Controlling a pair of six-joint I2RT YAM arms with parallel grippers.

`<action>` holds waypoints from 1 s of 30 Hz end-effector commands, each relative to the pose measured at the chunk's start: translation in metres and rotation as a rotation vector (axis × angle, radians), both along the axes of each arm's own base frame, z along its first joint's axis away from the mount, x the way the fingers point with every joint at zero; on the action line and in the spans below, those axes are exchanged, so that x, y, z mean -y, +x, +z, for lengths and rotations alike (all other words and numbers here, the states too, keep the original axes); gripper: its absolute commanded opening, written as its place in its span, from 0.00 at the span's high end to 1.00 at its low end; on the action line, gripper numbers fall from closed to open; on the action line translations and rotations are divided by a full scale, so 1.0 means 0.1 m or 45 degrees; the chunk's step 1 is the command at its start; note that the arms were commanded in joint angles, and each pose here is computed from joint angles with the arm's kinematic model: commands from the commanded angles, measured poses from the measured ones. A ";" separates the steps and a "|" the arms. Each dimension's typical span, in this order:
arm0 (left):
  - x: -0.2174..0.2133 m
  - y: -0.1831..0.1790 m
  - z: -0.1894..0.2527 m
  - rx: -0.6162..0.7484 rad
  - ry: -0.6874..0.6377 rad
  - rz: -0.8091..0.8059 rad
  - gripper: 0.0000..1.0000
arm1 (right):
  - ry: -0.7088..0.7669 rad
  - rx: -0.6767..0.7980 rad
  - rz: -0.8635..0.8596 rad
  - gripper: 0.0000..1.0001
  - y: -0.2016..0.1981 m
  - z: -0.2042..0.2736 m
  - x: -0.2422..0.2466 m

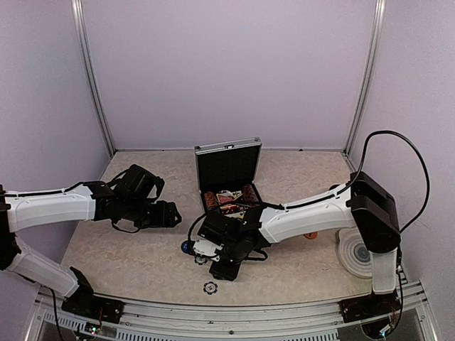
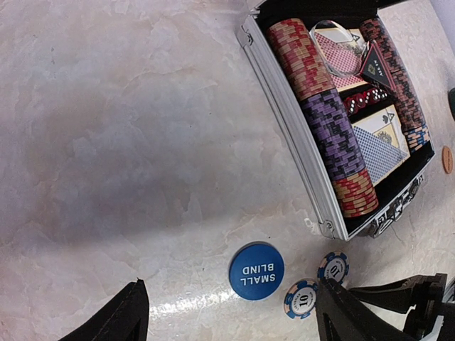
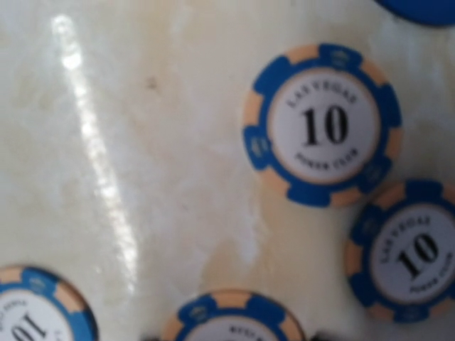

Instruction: Pack up texas hold em set

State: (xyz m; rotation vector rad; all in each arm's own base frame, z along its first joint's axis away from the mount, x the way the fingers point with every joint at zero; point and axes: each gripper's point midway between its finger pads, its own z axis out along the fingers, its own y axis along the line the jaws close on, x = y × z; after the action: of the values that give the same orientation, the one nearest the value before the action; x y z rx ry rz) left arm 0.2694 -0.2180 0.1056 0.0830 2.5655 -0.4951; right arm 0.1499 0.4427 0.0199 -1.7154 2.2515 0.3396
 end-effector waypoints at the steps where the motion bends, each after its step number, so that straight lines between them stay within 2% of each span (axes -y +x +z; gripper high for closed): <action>1: 0.01 0.07 0.13 0.036 -0.027 0.010 0.20 | -0.067 -0.061 0.024 0.56 -0.12 -0.22 0.06; 6: 0.01 0.05 0.09 0.024 -0.023 0.010 0.20 | -0.060 -0.055 0.023 0.62 -0.12 -0.18 0.06; 17: 0.04 0.05 0.01 -0.003 -0.024 0.011 0.20 | -0.028 -0.004 0.011 0.62 -0.06 -0.02 0.05; 30: 0.10 -0.04 -0.40 -0.138 -0.016 0.017 0.23 | -0.067 -0.052 0.105 0.63 -0.24 -0.23 -0.12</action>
State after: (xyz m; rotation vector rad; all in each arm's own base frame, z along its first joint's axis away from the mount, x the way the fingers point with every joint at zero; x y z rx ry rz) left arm 0.2665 -0.2230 0.0750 0.0495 2.6476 -0.4970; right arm 0.1483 0.4574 0.0224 -1.7213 2.2329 0.3804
